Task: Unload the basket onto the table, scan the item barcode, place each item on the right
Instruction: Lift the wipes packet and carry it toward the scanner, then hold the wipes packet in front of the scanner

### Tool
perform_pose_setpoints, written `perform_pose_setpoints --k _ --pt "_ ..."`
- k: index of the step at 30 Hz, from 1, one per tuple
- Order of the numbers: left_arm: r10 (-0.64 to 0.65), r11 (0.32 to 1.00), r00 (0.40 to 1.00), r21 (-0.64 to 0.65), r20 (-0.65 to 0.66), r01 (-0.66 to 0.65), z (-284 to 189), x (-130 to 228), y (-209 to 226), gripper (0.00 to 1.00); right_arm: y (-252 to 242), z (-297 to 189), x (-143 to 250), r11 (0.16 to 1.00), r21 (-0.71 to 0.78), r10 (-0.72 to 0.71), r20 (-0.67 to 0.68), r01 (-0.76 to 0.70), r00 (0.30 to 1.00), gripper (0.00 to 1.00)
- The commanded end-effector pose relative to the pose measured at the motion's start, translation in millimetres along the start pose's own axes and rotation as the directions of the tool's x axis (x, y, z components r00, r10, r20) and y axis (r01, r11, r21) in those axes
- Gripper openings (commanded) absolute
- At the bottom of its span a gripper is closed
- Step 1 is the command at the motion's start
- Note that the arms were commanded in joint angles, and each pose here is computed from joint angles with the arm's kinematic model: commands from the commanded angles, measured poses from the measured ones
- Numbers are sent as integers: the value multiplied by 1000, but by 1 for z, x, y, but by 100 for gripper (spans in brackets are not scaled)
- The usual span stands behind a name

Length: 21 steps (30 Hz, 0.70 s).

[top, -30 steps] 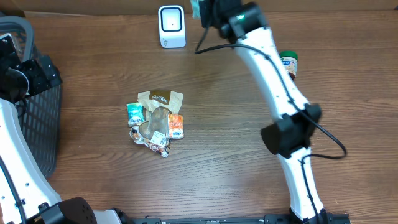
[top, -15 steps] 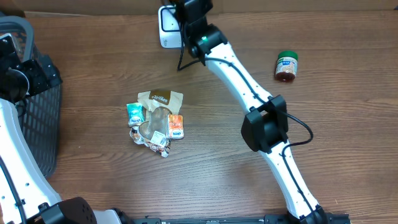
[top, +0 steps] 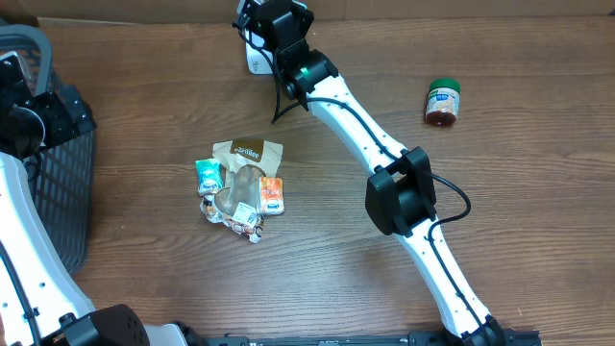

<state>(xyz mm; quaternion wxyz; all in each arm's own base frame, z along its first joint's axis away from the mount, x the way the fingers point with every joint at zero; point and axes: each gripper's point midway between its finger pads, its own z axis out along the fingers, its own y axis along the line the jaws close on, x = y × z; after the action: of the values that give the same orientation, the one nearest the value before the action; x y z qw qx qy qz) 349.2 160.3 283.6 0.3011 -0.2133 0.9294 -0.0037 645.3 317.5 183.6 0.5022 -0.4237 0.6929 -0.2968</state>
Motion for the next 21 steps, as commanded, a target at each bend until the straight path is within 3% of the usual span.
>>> perform_pose_setpoints --k 1,7,21 --pt "-5 1000 1000 11 26 4 -7 -6 -3 100 -20 -5 -14 992 54 109 48 -112 993 4" --pt "-5 1000 1000 11 26 4 -7 -6 -3 99 -13 0 -12 988 54 141 51 -144 989 4" --pt "-5 1000 1000 11 26 4 -7 -6 -3 99 26 -3 -13 994 -72 -77 51 81 996 4"
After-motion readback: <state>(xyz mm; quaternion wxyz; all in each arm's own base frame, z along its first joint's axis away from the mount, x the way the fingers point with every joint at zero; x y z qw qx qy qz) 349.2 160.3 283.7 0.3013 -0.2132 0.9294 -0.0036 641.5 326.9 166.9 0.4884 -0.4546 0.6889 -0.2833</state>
